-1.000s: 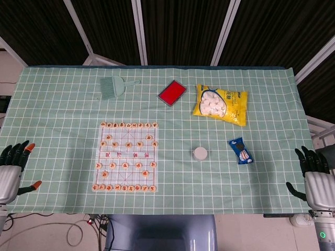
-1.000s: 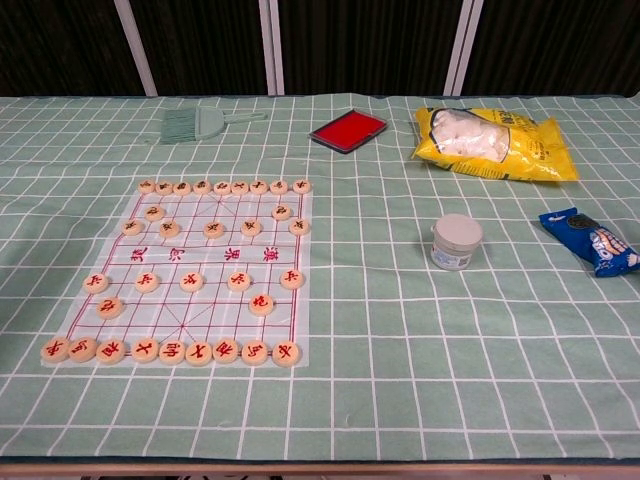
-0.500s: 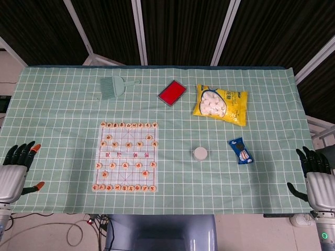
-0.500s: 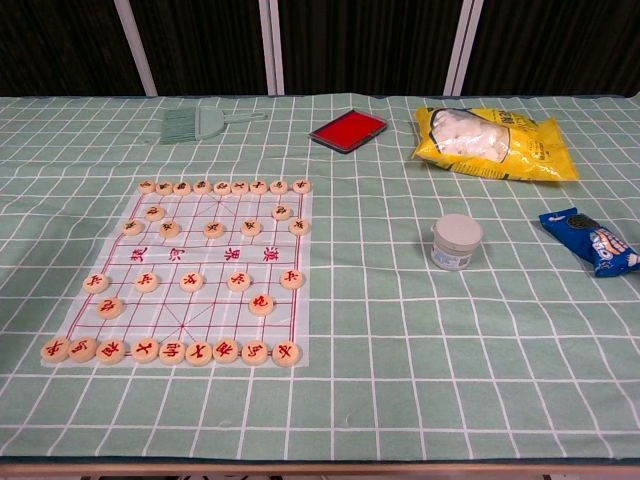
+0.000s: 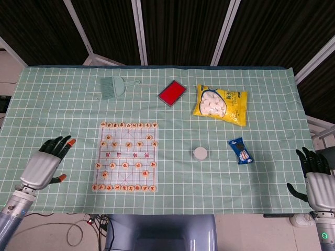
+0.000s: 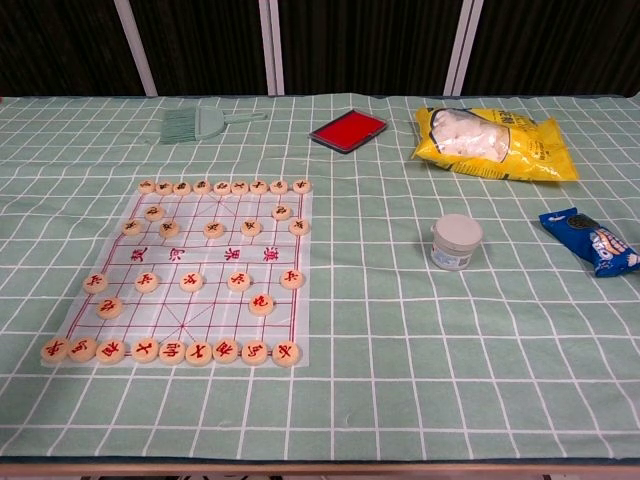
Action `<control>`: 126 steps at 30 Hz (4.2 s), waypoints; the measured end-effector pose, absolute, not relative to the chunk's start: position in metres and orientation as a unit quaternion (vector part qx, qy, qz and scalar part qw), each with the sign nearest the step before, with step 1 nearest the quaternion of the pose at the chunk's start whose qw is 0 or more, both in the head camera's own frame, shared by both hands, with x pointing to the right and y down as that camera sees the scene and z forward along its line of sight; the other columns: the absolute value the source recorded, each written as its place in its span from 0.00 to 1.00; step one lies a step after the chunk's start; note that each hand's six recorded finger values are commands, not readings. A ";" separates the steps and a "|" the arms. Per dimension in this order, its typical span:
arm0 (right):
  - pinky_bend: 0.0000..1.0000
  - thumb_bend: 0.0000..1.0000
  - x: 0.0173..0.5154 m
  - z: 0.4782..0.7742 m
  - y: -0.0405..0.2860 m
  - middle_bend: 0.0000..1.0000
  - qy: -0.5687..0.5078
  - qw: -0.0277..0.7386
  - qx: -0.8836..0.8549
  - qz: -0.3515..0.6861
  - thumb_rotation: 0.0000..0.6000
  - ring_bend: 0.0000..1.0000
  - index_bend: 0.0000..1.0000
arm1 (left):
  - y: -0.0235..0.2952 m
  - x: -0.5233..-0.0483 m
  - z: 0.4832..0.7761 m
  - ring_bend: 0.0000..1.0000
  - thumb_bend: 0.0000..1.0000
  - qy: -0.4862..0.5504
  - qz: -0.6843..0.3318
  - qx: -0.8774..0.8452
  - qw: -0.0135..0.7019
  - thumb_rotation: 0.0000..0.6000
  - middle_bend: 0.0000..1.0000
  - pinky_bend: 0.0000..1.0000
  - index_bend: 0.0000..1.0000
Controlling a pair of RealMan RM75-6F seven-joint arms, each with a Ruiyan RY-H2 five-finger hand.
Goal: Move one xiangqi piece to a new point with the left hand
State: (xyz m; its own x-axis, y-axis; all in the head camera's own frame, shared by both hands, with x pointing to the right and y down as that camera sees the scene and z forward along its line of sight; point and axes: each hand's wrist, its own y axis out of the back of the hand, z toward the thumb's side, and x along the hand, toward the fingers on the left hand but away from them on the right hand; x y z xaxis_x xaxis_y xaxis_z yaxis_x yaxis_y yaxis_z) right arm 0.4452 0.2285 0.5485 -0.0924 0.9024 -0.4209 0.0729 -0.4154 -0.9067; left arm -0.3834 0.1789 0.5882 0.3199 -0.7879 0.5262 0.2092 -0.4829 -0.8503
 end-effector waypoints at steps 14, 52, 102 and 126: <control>0.00 0.27 0.447 0.549 0.228 0.00 -0.425 0.330 -0.584 0.608 1.00 0.00 0.00 | 0.186 -0.329 0.630 1.00 0.07 0.093 -0.522 -0.715 0.455 1.00 1.00 0.99 0.47; 0.00 0.27 0.448 0.549 0.228 0.00 -0.433 0.316 -0.587 0.607 1.00 0.00 0.00 | 0.191 -0.299 0.694 1.00 0.23 0.012 -0.500 -0.722 0.477 1.00 1.00 1.00 0.45; 0.00 0.27 0.449 0.549 0.228 0.00 -0.439 0.305 -0.588 0.606 1.00 0.00 0.00 | 0.197 -0.303 0.710 1.00 0.27 0.023 -0.514 -0.730 0.449 1.00 1.00 1.00 0.49; 0.00 0.27 0.450 0.549 0.228 0.00 -0.445 0.298 -0.590 0.605 1.00 0.00 0.00 | 0.187 -0.277 0.685 1.00 0.30 0.061 -0.478 -0.744 0.462 1.00 1.00 1.00 0.52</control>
State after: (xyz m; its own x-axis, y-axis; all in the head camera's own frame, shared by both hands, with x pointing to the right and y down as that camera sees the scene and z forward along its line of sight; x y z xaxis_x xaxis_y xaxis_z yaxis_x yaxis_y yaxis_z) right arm 0.4496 0.2282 0.5490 -0.1272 0.8852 -0.4475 0.1643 -0.4261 -0.8896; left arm -0.2770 0.1870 0.6853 0.5353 -0.5333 0.6550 0.3507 -0.5651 -0.7467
